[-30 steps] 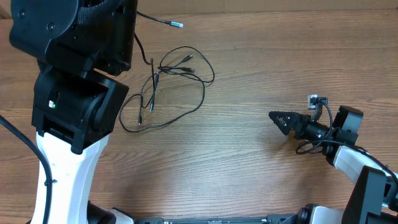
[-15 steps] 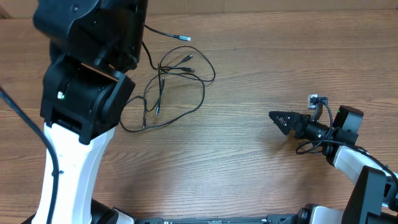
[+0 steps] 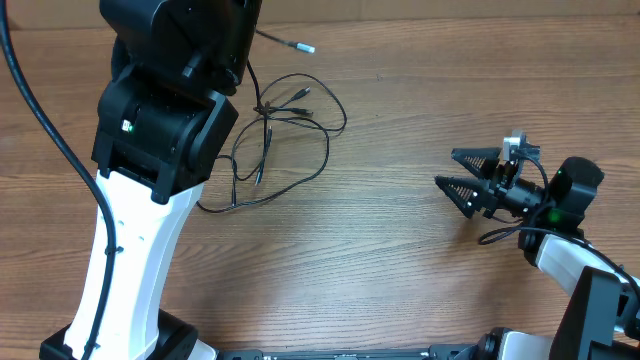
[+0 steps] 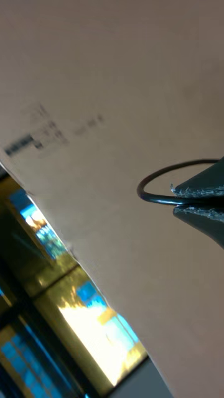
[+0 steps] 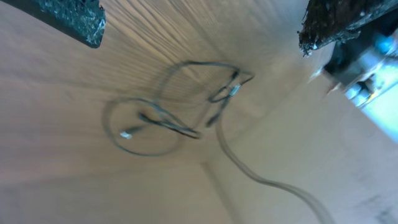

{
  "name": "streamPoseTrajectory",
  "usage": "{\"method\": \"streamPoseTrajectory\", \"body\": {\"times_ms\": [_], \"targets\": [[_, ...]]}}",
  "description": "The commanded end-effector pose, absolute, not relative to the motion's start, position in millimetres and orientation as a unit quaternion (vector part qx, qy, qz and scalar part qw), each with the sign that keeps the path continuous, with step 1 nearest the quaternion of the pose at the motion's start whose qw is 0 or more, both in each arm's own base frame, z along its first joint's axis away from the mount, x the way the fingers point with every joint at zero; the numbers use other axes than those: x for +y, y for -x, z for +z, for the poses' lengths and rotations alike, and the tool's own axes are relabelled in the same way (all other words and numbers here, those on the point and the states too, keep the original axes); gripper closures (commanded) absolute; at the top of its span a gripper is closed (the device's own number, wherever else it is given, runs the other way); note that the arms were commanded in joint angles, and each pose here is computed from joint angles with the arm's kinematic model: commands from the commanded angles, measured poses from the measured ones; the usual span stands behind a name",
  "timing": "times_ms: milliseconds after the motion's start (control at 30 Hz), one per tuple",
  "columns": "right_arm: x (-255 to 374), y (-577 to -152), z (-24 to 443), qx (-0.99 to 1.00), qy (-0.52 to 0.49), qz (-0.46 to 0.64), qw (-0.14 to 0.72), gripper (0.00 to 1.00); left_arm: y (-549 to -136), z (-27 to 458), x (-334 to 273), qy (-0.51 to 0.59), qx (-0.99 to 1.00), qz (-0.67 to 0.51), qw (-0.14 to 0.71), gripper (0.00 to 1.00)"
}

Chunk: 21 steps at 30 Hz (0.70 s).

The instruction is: Untangle cables

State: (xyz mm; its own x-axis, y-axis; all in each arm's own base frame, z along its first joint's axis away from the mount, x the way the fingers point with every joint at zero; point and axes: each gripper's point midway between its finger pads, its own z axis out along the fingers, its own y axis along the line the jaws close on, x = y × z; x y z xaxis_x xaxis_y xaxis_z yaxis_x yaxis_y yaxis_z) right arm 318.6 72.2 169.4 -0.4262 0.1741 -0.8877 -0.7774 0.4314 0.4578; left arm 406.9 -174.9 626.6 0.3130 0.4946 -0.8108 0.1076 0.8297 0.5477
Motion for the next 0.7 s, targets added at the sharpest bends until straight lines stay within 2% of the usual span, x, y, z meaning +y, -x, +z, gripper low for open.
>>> {"method": "streamPoseTrajectory", "body": {"times_ms": [0, 200, 367, 667], "targets": [[92.1, -299.0, 182.4, 0.661, 0.262, 0.537, 0.455, 0.00, -389.7, 638.1, -198.9, -0.281, 0.548, 0.027, 0.787, 0.96], [120.6, -292.5, 191.6, 0.632, 0.322, 0.532, 0.462, 0.00, -357.6, 636.5, -245.6, -0.354, 0.509, -0.134, 0.773, 0.96], [139.4, -298.2, 190.0, 0.638, 0.317, 0.527, 0.464, 0.00, -330.2, 638.2, -267.5, -0.390, 0.481, -0.237, 0.748, 0.96], [172.8, -285.6, 199.2, 0.607, 0.364, 0.534, 0.463, 0.00, -297.5, 651.3, -289.2, -0.418, 0.432, -0.299, 0.741, 0.96]]}}
